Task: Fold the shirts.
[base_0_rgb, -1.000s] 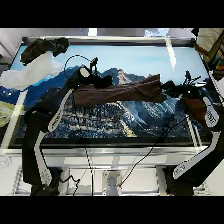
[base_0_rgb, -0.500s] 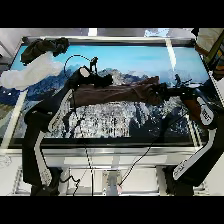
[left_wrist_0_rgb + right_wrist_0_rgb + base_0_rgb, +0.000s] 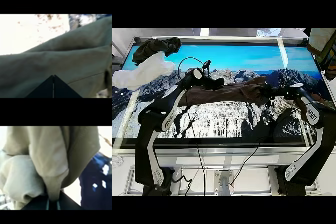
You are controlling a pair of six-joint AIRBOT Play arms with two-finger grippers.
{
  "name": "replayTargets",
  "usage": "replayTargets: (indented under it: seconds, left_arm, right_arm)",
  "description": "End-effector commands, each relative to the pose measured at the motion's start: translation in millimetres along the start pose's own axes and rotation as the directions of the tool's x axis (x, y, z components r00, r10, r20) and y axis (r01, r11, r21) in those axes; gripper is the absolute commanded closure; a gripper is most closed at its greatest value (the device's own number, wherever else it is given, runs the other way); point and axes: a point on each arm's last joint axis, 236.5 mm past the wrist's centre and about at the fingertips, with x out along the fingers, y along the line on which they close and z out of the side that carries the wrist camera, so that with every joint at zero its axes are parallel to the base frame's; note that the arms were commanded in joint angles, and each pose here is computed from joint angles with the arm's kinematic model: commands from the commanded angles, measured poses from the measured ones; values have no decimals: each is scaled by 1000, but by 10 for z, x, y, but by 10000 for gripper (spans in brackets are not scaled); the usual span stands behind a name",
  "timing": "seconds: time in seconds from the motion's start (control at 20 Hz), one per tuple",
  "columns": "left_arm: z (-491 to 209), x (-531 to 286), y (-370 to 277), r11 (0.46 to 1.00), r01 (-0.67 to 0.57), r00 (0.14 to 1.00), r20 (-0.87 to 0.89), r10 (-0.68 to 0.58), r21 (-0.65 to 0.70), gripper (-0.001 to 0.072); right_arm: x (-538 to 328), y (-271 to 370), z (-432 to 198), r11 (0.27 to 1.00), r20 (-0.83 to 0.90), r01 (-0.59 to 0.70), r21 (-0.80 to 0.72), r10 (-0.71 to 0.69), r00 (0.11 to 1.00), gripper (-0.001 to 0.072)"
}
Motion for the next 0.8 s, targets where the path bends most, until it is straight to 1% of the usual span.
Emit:
replayTargets:
  seconds: [0.0,0.1,0.15,0.3,0.4,0.45,0.55,0.65,0.75]
  left_arm:
    - [-249,39,199,998,-69,993,-100,69,6,695]
    - [-354,30,303,994,-105,984,-144,109,32,695]
    - [-357,27,353,992,-126,981,-145,129,29,695]
    - [-335,72,396,991,-137,982,-131,135,-4,695]
    - [-402,121,419,991,-134,980,-154,129,-20,695]
    - [-445,153,419,991,-126,979,-168,119,-33,695]
    - [-498,213,406,992,-109,978,-184,96,-60,695]
    - [-502,221,363,993,-90,980,-185,76,-71,695]
    - [-516,198,317,995,-79,978,-198,64,-68,695]
  right_arm:
    - [1,175,72,998,30,-67,-21,67,997,684]
    - [-5,245,73,995,31,-96,-11,97,995,684]
    - [-14,337,73,991,31,-135,-15,135,990,684]
    - [-119,792,109,946,46,-321,-43,323,945,684]
    - [-193,1081,152,908,65,-416,-39,418,906,685]
    - [-211,1211,157,896,67,-440,-56,443,894,685]
    - [-212,1510,118,880,24,-455,-140,462,887,685]
    - [-235,1908,149,852,3,-467,-235,481,877,686]
    - [-233,2343,207,833,4,-466,-297,489,872,687]
